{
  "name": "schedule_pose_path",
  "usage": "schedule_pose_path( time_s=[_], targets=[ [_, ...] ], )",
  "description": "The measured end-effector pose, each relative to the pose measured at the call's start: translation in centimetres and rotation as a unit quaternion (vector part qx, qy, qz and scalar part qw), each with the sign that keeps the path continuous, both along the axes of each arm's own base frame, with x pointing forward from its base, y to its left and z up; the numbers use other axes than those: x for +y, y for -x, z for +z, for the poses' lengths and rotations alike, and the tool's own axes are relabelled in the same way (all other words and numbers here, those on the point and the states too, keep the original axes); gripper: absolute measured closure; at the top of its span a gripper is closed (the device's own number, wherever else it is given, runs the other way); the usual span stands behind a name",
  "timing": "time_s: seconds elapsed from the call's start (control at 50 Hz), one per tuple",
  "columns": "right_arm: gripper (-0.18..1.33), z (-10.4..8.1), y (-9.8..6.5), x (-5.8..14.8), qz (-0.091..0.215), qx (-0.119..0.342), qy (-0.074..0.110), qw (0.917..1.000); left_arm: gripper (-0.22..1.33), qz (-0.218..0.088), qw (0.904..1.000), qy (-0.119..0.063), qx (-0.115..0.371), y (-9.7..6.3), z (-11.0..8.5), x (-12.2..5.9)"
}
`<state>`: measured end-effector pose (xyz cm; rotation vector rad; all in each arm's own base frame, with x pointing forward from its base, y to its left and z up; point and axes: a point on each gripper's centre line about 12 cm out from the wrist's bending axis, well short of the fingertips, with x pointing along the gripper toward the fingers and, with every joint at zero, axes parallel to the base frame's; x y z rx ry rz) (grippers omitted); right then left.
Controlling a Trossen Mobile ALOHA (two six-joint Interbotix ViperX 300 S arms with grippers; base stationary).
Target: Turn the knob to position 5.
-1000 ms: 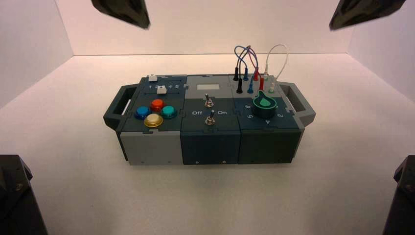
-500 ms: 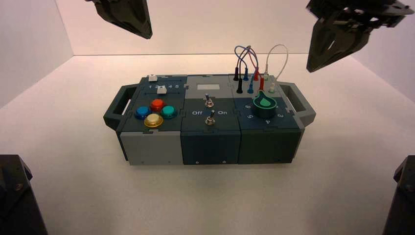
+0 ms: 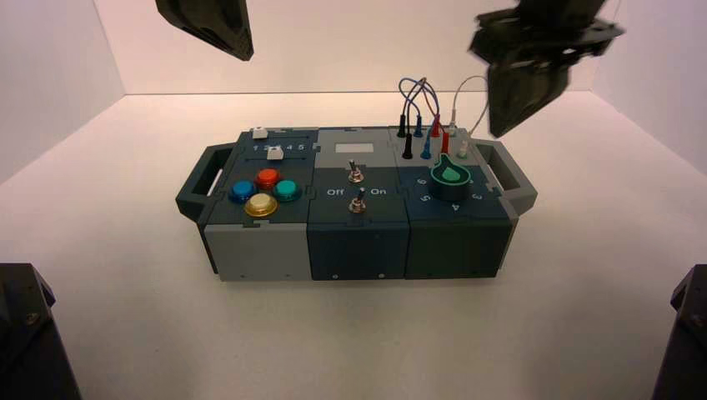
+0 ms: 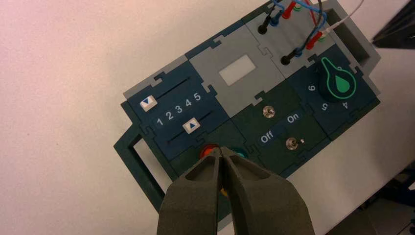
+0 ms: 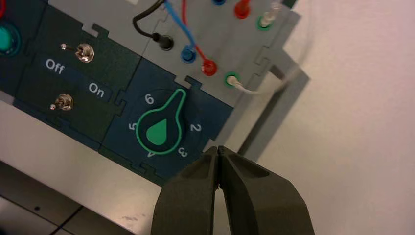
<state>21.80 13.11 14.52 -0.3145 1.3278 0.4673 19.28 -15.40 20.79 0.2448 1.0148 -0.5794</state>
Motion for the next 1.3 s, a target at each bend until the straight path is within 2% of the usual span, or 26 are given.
schedule_pose_path(
  time_s=[0.14,0.3,0.46,0.68,0.92,1.3],
  targets=[
    [1.30,-0.6,-0.8,0.6,0.003,0.010,0.006,0.9999,1.28,-0.001,1.0000,-0.001,-0.001,0.0,0.0,0.0],
    [1.30,-2.1,-1.4,2.2,0.023,0.030,0.019,0.9991,1.28,-0.002,1.0000,-0.001,-0.001,0.0,0.0,0.0],
    [1.30,-2.7,-1.8,2.5,0.024,0.037,0.024,0.9987,1.28,-0.001,1.0000,-0.002,0.000,-0.1,0.0,0.0],
    [1.30,-3.1,-1.9,2.8,0.026,0.042,0.026,0.9985,1.28,-0.003,1.0000,-0.004,-0.001,-0.2,0.0,-0.1],
    [1.30,-2.9,-2.1,3.3,0.027,0.040,0.019,0.9987,1.28,-0.004,0.9998,-0.014,0.011,-0.7,-0.7,-0.5],
    [1.30,-3.2,-2.1,4.5,0.031,0.049,0.013,0.9982,1.28,-0.004,0.9998,-0.015,0.013,-0.7,-0.8,-0.5]
  ],
)
